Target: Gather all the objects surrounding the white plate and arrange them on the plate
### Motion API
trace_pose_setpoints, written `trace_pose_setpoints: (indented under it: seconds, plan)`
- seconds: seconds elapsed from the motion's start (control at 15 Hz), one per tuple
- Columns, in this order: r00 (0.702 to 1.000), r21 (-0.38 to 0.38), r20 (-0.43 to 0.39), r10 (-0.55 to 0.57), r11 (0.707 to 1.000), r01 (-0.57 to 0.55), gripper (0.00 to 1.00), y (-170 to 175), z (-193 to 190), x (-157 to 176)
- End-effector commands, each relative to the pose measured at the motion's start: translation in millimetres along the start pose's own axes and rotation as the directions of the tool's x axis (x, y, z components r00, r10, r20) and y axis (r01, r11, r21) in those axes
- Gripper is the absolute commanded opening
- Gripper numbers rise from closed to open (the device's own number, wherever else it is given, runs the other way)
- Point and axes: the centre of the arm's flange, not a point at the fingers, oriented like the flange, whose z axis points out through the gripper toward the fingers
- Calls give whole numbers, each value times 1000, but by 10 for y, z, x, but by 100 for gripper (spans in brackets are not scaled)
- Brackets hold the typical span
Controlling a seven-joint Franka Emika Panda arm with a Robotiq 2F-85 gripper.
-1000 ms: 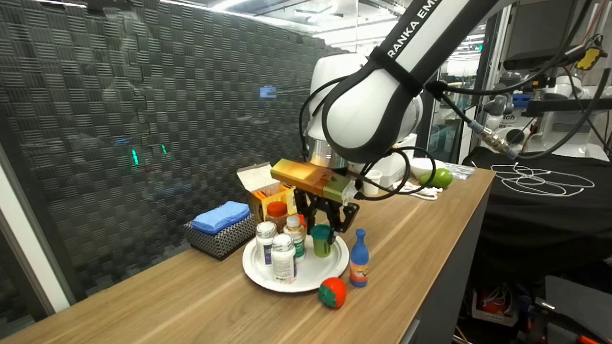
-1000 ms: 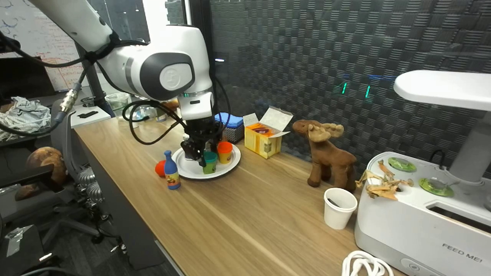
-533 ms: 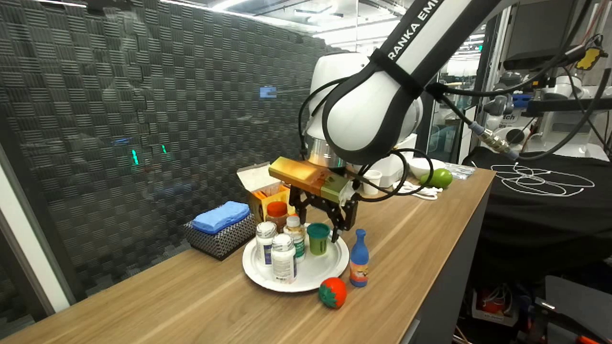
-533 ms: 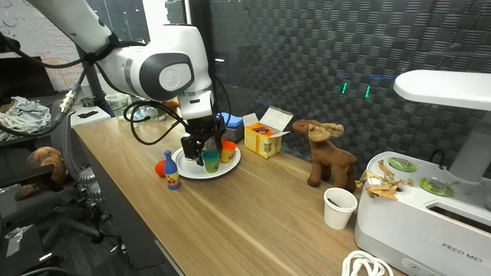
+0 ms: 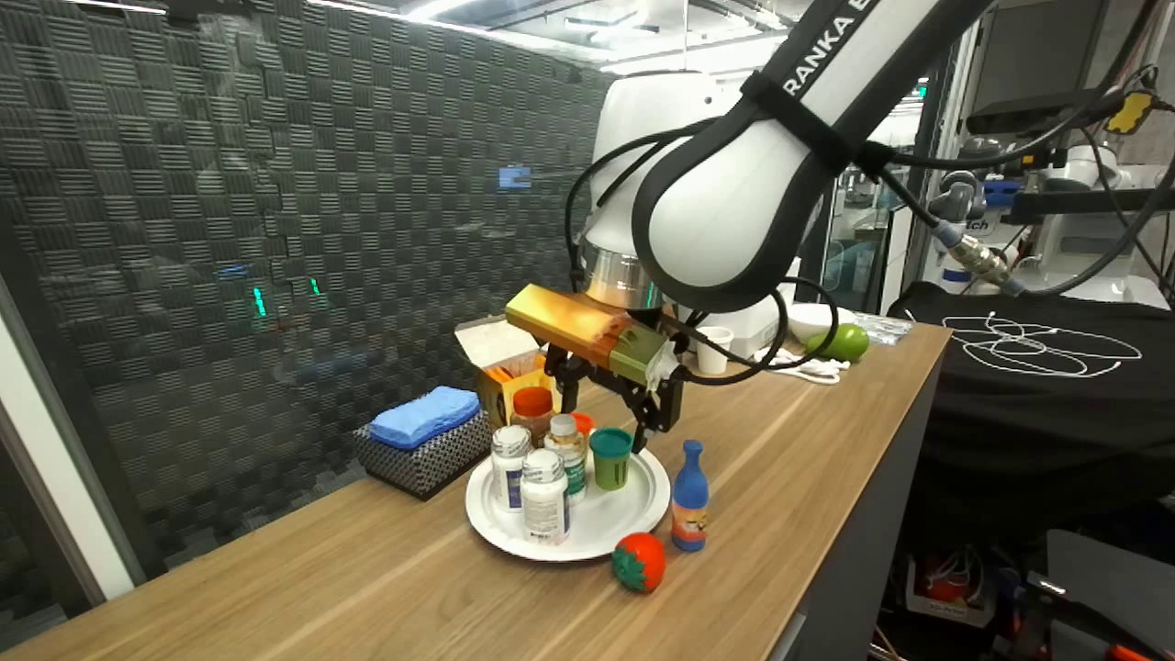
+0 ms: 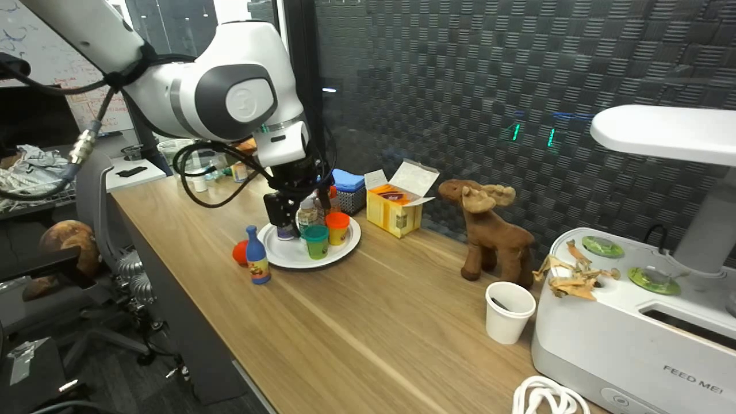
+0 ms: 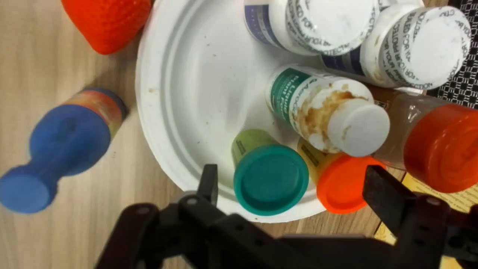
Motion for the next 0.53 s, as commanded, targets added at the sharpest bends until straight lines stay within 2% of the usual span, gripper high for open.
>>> trace_pose_setpoints:
  seconds: [0.0,0.33,0.47]
  plan:
    - [1000,23,-5,2,1000,-2,100,209,-301,-175]
    - [997,40,9,-82,996,81,100,364,-526,-513]
    - [994,61,-37,-100,993,102,100,386,-684,-635]
